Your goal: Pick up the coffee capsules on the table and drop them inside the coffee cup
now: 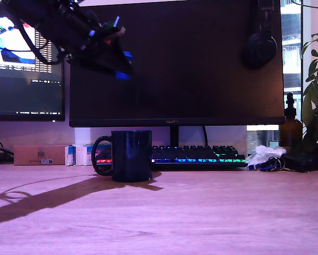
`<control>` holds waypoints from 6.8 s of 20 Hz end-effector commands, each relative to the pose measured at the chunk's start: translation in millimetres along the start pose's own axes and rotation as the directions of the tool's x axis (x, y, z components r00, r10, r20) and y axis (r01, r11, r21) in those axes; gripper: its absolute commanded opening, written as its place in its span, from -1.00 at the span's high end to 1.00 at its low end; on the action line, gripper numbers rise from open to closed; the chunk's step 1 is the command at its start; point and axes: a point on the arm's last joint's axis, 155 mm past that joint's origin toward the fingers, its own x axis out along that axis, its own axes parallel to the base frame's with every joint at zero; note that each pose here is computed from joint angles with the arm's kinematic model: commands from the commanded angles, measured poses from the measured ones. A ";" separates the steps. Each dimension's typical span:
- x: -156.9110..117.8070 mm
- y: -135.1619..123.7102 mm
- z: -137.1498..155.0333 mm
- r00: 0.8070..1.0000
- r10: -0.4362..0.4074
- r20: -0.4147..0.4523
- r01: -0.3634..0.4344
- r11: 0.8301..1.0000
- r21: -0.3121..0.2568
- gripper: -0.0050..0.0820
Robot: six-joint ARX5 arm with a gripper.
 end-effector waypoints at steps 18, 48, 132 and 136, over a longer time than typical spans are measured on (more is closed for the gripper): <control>83.6 25.4 -70.2 0.934 -0.032 -0.355 -0.004 0.995 -0.100 0.55; 71.2 40.0 -79.2 0.909 -0.045 -0.414 -0.019 0.988 -0.150 -0.67; -115.7 -100.5 -117.6 0.924 -0.381 -0.028 0.365 0.902 -0.229 0.93; -114.2 -118.4 -134.5 0.925 -0.374 -0.071 0.353 0.912 -0.207 0.93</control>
